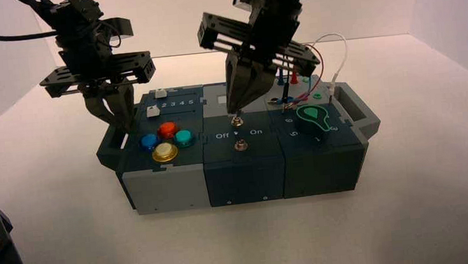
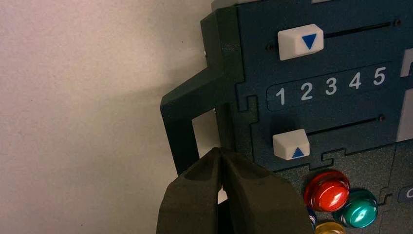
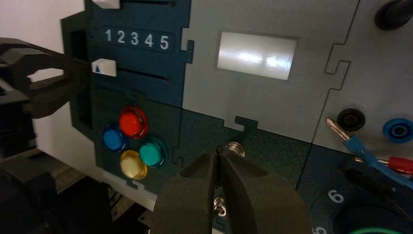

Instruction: Flip the top switch off with the right gripper.

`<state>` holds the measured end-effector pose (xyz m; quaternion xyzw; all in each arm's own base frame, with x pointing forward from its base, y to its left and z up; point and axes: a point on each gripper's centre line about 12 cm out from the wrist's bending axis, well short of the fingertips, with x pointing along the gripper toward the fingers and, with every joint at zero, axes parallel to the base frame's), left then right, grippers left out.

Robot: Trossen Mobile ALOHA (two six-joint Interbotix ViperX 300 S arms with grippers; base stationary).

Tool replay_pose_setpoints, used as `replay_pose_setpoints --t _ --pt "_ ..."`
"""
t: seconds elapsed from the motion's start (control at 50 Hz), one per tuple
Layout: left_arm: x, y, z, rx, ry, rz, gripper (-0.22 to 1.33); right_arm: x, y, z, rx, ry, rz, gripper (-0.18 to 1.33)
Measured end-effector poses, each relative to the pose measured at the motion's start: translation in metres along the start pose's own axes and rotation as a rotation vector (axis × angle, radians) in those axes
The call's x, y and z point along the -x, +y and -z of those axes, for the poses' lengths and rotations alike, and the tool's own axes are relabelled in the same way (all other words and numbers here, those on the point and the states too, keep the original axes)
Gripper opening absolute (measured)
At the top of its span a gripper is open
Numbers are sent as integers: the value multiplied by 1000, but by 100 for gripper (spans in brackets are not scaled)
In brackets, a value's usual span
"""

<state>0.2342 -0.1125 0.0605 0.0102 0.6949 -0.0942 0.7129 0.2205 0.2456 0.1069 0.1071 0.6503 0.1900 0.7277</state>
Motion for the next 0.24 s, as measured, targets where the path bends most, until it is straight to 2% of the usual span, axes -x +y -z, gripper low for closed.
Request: replay_pose_setpoints --t 0.12,0.24 --pt "0 0 -1 1 -3 0 -17 12 5 4 12 -2 -19 -14" --pt "0 1 0 -1 0 -2 -17 14 -3 14 5 15 -8 -14"
